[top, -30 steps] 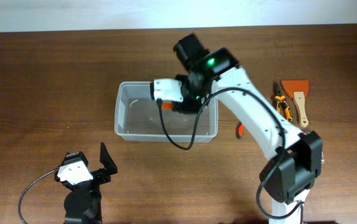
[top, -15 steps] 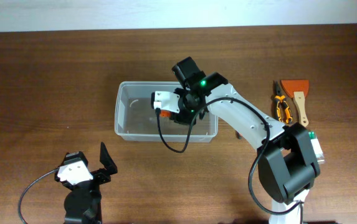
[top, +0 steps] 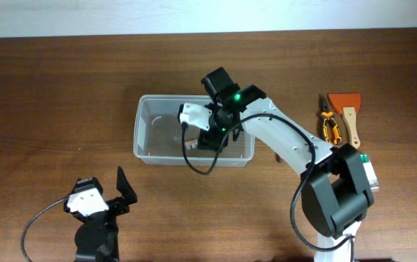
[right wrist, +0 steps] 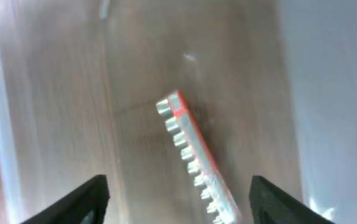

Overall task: Pack container
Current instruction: 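Lift the orange strip and lower it into the clear container, release, then move the right gripper to the red-handled cutters and grasp them, then carry the red cutters into the container and open the right gripper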

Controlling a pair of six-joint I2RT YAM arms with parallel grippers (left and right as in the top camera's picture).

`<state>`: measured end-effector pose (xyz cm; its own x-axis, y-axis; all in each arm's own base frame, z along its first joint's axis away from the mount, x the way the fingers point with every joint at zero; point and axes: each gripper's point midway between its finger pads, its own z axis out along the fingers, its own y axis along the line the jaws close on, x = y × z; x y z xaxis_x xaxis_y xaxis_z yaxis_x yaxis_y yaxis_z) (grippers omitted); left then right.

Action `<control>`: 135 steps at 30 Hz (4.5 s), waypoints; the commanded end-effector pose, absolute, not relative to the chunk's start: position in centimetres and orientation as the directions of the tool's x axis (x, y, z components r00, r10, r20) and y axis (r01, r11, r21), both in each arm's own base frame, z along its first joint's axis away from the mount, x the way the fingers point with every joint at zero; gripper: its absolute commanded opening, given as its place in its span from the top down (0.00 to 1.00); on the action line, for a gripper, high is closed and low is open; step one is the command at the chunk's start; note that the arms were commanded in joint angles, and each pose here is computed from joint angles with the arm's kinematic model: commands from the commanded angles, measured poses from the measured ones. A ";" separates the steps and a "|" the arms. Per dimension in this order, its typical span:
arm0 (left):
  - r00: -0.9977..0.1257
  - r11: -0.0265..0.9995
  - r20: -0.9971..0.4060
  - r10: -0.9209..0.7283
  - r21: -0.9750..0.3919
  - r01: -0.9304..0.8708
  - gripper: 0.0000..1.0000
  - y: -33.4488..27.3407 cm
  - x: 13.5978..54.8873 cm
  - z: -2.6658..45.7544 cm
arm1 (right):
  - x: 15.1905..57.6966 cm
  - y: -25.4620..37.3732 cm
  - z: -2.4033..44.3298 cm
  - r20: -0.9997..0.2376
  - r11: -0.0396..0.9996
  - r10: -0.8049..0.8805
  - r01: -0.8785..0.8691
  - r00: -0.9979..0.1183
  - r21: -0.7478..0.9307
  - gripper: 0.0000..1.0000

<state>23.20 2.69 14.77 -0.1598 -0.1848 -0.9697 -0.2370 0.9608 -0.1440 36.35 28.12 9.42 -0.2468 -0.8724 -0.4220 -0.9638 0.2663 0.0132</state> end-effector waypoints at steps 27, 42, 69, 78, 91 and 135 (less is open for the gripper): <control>-0.162 0.962 -0.971 -0.176 -0.135 -0.236 0.01 2.7 23.2 14.7 | 38.5 1.4 10.6 -0.039 0.985 -0.170 -0.169 -0.985 -0.026 0.29; -0.162 0.962 -0.971 -0.176 -0.135 -0.236 0.01 2.7 23.2 14.7 | 34.0 1.0 1.3 0.067 0.968 -0.247 -0.249 -0.967 -0.016 0.58; -0.162 0.962 -0.971 -0.176 -0.134 -0.236 0.01 2.7 23.2 14.7 | 35.9 0.8 0.8 -0.016 0.955 -0.294 -0.293 -0.956 -0.051 0.96; -0.162 0.962 -0.971 -0.176 -0.134 -0.236 0.01 2.7 23.2 14.7 | 43.8 1.1 16.4 -0.280 0.954 -0.296 -0.270 -0.913 -0.128 0.96; -0.162 0.962 -0.971 -0.176 -0.135 -0.236 0.01 2.7 23.2 14.7 | 43.4 15.2 29.9 -0.587 0.684 -0.625 -0.723 -0.515 -0.093 0.96; -0.162 0.962 -0.971 -0.176 -0.135 -0.236 0.01 2.7 23.2 14.7 | 36.3 29.5 8.9 -0.361 -0.038 -0.932 -0.996 0.006 0.081 0.96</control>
